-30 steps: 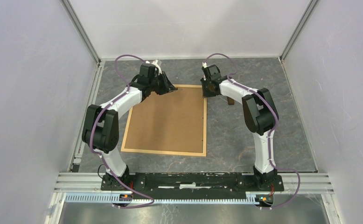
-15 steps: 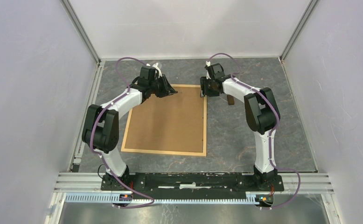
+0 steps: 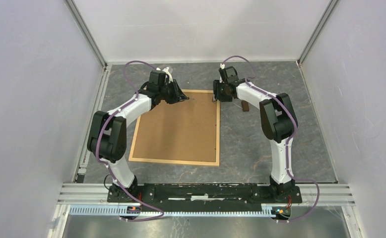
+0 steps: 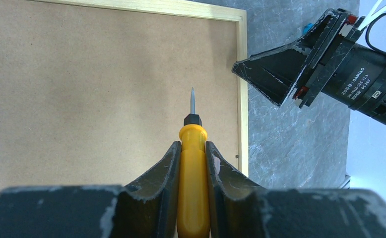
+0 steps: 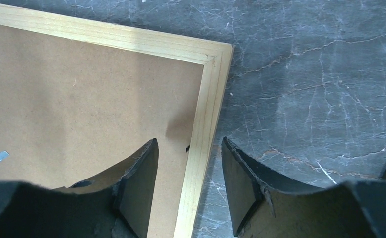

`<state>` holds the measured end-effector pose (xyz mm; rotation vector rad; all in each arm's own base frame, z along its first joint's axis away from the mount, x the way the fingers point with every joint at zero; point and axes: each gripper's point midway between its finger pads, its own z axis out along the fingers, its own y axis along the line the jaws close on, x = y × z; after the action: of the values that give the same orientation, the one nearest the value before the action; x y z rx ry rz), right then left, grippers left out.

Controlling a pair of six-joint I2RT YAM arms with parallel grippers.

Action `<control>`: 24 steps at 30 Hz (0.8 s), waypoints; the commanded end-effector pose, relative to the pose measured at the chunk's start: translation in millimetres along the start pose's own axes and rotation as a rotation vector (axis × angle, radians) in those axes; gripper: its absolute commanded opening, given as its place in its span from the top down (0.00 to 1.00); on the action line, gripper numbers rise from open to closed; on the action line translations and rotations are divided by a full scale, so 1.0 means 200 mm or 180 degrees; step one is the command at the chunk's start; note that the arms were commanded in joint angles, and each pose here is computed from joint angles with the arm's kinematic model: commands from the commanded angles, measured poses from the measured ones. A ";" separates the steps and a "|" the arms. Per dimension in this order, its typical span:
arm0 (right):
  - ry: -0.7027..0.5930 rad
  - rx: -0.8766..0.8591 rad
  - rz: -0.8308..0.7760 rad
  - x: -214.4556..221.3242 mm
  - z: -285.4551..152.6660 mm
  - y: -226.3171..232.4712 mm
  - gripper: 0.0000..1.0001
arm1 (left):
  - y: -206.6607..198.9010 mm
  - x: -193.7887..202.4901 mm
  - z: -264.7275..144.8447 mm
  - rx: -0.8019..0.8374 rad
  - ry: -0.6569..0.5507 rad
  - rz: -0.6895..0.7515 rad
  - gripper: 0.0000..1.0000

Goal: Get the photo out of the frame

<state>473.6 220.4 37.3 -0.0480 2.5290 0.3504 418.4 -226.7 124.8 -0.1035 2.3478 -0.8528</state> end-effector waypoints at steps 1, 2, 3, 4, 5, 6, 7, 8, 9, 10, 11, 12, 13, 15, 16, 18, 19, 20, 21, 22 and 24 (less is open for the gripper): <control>-0.0061 0.0124 0.0044 -0.02 0.02 -0.03 0.46 | -0.04 -0.03 -0.02 0.0054 -0.0054 0.0199 0.98; -0.0055 0.0154 0.0043 -0.01 0.03 -0.03 0.48 | -0.04 -0.03 -0.02 0.0051 -0.0048 0.0195 0.98; -0.0040 0.0161 0.0048 0.00 0.04 -0.04 0.50 | -0.03 -0.02 -0.02 0.0045 -0.0040 0.0193 0.98; -0.0022 0.0160 0.0050 0.01 0.05 -0.04 0.51 | -0.03 -0.02 -0.02 0.0042 -0.0041 0.0189 0.98; -0.0003 0.0171 0.0056 0.02 0.06 -0.05 0.52 | -0.03 -0.02 -0.02 0.0038 -0.0038 0.0189 0.98; 0.0025 0.0182 0.0067 0.03 0.07 -0.06 0.54 | -0.02 -0.01 -0.02 0.0026 -0.0039 0.0191 0.98; 0.0059 0.0183 0.0073 0.05 0.07 -0.07 0.55 | -0.03 -0.01 -0.03 0.0024 -0.0040 0.0193 0.98; 0.0082 0.0186 0.0085 0.07 0.07 -0.08 0.57 | -0.02 -0.01 -0.03 0.0011 -0.0043 0.0199 0.98; 0.0117 0.0197 0.0099 0.09 0.07 -0.09 0.57 | -0.02 -0.01 -0.03 0.0004 -0.0042 0.0202 0.98; 0.0145 0.0201 0.0103 0.10 0.07 -0.10 0.58 | -0.02 -0.01 -0.04 0.0001 -0.0037 0.0206 0.98; 0.0172 0.0216 0.0113 0.12 0.06 -0.11 0.61 | -0.02 -0.01 -0.04 -0.0001 -0.0040 0.0215 0.98; 0.0196 0.0226 0.0118 0.14 0.07 -0.12 0.65 | -0.02 -0.01 -0.04 -0.0007 -0.0036 0.0216 0.98; 0.0211 0.0229 0.0120 0.15 0.07 -0.12 0.72 | -0.02 -0.01 -0.04 -0.0004 -0.0033 0.0224 0.98; 0.0196 0.0218 0.0118 0.14 0.07 -0.13 0.96 | -0.02 -0.01 -0.04 -0.0001 -0.0034 0.0245 0.98; 0.0164 0.0203 0.0109 0.12 0.07 -0.12 1.00 | -0.02 0.00 -0.04 -0.0005 -0.0031 0.0253 0.98; 0.0087 0.0099 0.0065 0.06 0.05 -0.08 1.00 | -0.02 0.00 -0.05 0.0016 -0.0017 0.0273 0.98; 0.0034 0.0006 0.0041 0.01 0.03 -0.05 0.96 | -0.03 0.01 -0.05 0.0049 -0.0001 0.0290 0.98; -0.0032 -0.0053 0.0012 -0.03 0.01 -0.03 0.78 | -0.04 0.01 -0.05 0.0086 0.0009 0.0297 0.98; -0.0112 -0.0119 -0.0025 -0.09 -0.04 0.00 0.62 | -0.06 0.02 -0.06 0.0163 0.0022 0.0309 0.98; -0.0192 -0.0167 -0.0073 -0.13 -0.08 0.02 0.43 | -0.09 0.02 -0.08 0.0244 0.0031 0.0324 0.98; -0.0346 -0.0208 -0.0161 -0.22 -0.17 0.04 0.20 | -0.13 0.04 -0.11 0.0383 0.0032 0.0361 0.98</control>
<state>474.6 214.9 29.0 -0.0231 2.5400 0.3747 406.5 -227.4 115.4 -0.0633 2.3861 -0.8530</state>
